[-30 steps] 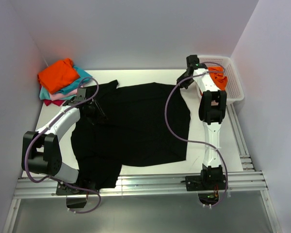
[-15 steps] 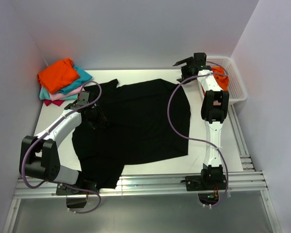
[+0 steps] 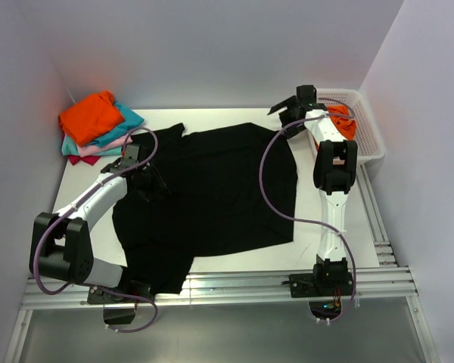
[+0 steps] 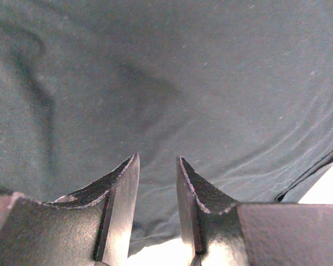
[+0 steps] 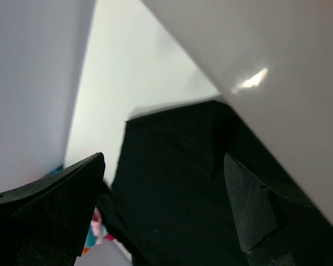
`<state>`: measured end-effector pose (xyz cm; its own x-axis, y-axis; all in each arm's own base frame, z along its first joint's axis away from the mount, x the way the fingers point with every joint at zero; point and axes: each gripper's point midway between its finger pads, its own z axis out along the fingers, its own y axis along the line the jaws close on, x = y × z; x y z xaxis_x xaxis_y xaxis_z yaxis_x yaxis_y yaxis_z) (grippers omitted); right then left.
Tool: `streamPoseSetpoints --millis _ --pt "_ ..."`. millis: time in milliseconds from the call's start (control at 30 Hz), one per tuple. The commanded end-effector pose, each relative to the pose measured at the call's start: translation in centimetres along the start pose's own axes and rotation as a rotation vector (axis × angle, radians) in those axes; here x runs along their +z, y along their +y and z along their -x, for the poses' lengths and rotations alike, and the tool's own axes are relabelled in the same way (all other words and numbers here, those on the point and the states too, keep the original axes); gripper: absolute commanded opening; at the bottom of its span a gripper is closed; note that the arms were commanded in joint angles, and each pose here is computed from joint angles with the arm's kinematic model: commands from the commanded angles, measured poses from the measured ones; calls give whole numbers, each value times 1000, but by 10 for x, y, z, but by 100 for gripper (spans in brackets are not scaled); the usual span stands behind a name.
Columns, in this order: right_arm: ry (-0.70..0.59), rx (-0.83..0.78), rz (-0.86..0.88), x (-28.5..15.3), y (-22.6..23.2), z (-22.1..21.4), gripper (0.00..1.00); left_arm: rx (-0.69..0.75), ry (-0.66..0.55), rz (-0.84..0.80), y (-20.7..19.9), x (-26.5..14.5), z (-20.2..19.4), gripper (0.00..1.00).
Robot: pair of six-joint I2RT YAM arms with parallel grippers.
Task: Fold and stack the t-shirts
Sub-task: Flatten out the tshirt
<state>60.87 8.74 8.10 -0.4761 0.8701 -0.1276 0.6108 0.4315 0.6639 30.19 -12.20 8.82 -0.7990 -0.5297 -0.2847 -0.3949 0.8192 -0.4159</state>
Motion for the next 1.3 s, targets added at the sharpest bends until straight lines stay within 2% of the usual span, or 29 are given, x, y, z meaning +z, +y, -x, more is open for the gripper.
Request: streamPoseSetpoints --millis 0,600,1067,1267 --pt "-50 -82 -75 -14 -4 -8 94 -7 -17 -34 -3 -4 -3 39" --pt "-22 -104 -106 12 5 -57 88 43 -39 18 18 -15 -8 39" --pt "-20 -110 -151 22 -9 -64 81 35 -26 26 30 -11 -6 38" --pt "-48 -137 -171 14 -12 -59 81 28 -29 30 34 -11 -3 38"
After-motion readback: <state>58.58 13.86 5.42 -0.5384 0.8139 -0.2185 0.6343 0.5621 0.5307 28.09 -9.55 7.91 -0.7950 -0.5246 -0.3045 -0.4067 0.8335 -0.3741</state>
